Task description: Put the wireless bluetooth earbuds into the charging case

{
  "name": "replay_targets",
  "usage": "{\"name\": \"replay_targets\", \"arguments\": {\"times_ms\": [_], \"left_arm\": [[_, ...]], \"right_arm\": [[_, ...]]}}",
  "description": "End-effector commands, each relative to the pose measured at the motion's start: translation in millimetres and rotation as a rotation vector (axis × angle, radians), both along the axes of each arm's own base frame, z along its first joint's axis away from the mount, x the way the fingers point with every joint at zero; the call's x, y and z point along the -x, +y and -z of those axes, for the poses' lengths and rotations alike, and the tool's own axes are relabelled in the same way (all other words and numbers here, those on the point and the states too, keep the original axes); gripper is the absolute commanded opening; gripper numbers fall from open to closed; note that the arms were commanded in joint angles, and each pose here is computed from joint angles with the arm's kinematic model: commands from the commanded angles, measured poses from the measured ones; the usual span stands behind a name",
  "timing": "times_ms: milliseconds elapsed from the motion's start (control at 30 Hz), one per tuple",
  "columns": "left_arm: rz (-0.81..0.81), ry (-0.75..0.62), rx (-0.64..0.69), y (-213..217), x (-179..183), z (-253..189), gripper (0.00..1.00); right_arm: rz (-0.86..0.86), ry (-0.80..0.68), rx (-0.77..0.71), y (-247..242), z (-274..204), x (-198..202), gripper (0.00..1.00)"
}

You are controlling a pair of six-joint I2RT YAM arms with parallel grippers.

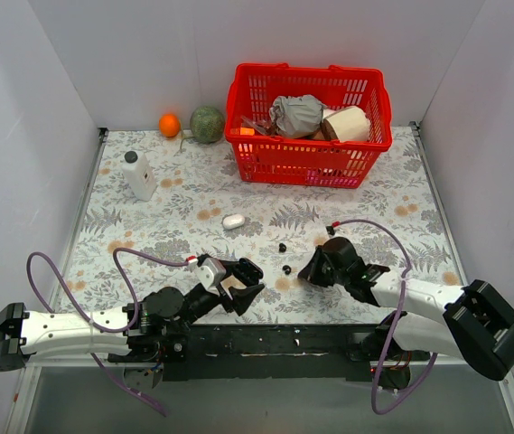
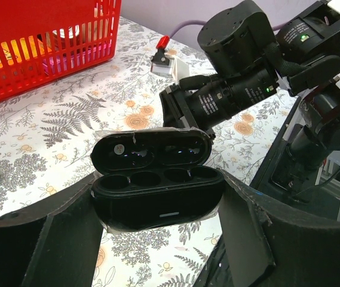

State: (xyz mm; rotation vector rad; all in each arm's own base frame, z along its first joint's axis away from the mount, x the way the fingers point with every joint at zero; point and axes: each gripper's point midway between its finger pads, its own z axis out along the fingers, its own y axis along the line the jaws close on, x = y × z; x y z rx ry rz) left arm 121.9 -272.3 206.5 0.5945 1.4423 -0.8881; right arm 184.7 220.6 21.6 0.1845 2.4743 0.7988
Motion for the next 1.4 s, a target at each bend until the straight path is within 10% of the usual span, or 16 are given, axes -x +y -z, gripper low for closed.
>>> {"name": "replay_targets", "arguments": {"times_ms": [0, 267, 1367], "left_arm": [[-0.006, -0.008, 0.024, 0.9, 0.4, -6.5, 0.0], [-0.002, -0.006, 0.009, -3.0, 0.7, -1.1, 0.0], [-0.017, 0.004, -0.021, 0.2, -0.7, 4.3, 0.0]], "right_arm": [[0.044, -0.124, -0.038, 5.6, -34.0, -25.6, 0.14], [-0.327, -0.228, 0.209, 23.6, -41.3, -39.6, 0.52], [-0.555, -0.231, 0.338, 22.3, -15.9, -36.8, 0.56]]}}
